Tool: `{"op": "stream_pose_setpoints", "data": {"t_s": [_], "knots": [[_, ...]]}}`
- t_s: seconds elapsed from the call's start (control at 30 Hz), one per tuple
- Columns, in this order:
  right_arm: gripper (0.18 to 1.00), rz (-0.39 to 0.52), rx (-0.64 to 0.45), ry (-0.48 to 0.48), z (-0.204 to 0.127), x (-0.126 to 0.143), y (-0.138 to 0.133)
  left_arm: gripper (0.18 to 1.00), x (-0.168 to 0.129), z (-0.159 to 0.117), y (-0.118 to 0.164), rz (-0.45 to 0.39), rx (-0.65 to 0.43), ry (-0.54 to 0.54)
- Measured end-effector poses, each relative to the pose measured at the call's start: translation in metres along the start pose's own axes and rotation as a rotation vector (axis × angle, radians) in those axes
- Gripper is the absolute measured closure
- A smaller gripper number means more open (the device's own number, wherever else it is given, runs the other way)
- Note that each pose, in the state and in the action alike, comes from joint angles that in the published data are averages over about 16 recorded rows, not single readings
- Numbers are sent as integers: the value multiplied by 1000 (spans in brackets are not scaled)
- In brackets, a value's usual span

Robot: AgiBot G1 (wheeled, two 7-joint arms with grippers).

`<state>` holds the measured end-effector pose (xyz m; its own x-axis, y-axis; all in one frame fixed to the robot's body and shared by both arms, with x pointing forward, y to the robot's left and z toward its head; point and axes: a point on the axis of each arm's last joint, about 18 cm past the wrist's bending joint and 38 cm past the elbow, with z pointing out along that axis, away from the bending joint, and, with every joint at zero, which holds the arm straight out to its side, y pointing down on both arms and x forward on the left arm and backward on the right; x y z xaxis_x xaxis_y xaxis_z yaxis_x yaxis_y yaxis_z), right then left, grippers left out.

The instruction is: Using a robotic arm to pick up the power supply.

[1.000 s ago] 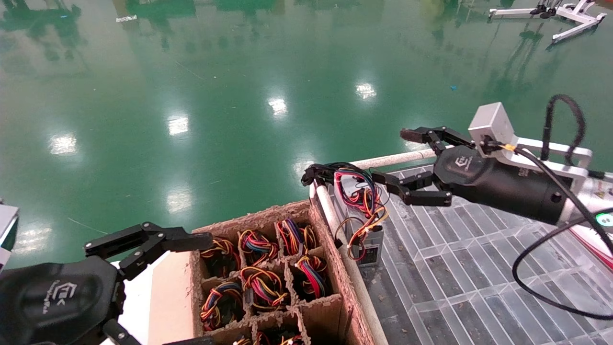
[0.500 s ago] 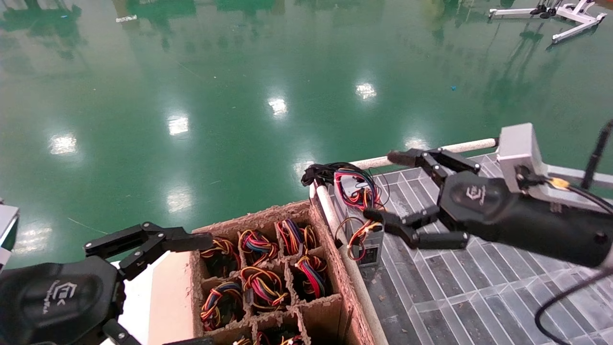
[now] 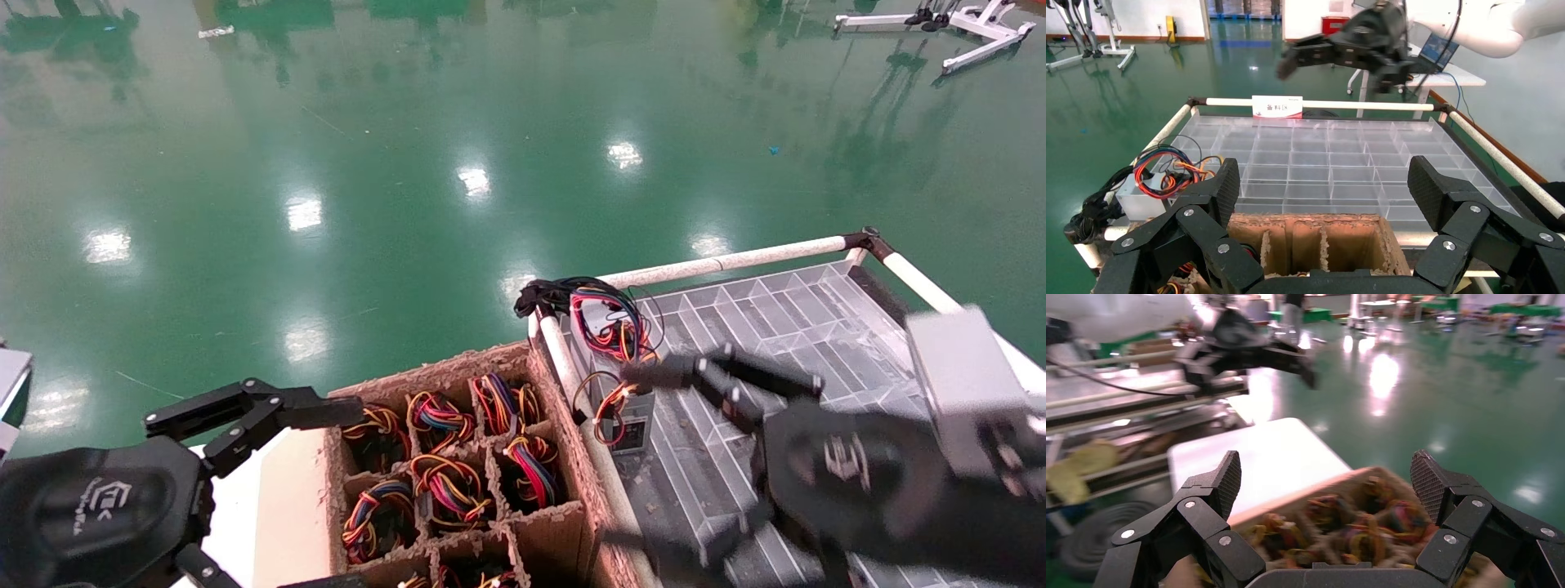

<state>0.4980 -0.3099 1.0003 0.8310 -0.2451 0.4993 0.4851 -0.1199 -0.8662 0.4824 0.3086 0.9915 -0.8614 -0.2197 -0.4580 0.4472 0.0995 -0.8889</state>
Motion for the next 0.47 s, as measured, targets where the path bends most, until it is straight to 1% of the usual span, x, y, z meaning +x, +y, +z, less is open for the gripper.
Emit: {"op": "stream_pose_setpoints", "data": {"t_s": [0.2,0.47], "knots": [[178,19,4,-70,1,-24,-5,184,0,0,0,0,0,0],[178,28,6,-107,2,-36,-8,184,0,0,0,0,0,0]]}}
